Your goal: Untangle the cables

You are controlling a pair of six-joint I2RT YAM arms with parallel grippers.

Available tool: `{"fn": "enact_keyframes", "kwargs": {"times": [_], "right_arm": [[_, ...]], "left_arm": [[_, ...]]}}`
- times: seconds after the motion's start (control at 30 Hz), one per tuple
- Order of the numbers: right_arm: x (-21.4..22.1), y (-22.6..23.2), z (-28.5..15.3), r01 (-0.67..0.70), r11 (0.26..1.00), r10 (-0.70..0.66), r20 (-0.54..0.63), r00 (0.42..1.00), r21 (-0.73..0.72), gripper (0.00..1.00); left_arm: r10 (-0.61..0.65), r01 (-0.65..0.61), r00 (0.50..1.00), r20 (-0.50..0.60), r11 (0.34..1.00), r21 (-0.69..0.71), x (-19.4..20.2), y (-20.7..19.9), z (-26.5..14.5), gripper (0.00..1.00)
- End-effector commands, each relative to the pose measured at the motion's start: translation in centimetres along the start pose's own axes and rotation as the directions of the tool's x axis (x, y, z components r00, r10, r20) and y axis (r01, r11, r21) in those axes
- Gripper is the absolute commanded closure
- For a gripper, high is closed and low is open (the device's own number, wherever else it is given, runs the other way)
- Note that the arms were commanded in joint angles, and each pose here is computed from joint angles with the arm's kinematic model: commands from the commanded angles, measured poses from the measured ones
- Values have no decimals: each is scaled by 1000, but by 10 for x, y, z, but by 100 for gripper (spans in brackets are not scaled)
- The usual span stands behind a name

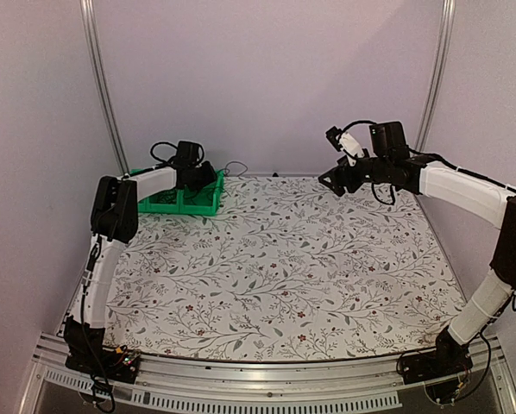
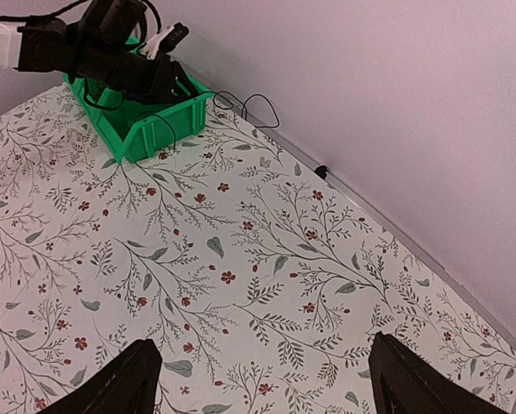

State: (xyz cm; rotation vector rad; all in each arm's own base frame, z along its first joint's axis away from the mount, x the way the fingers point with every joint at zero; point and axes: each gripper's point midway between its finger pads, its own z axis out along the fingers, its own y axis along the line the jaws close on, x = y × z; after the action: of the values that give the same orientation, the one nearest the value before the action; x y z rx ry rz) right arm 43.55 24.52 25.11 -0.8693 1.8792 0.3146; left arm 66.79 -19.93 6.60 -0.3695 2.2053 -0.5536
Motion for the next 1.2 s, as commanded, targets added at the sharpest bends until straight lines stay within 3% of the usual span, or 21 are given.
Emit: {"fn": "enact_keyframes", "kwargs": {"times": [0.0, 0.3, 0.57, 0.73, 1.17], "right_arm": [[-1, -4, 4, -6, 1000, 6, 12, 1000, 3, 12], [6, -7, 7, -16, 1000, 16, -2, 1000, 3, 12], [6, -7, 9, -27, 1000, 27, -1, 1000, -1, 12], [6, -7, 9, -27, 1000, 27, -2, 1000, 0, 12], [9, -6, 11, -32, 999, 32, -8, 999, -7, 12]], "left_arm": [[-3, 3, 1000, -18, 1000, 14, 7, 1, 7, 67], [-12, 13, 1000, -13, 994, 108, 10, -13, 12, 70], [-60, 59, 997, 55, 998, 27, -5, -5, -11, 69], [-53, 42, 993, 109, 994, 100, -15, -21, -24, 68], [-54, 42, 997, 63, 984, 175, -3, -31, -17, 69]]}}
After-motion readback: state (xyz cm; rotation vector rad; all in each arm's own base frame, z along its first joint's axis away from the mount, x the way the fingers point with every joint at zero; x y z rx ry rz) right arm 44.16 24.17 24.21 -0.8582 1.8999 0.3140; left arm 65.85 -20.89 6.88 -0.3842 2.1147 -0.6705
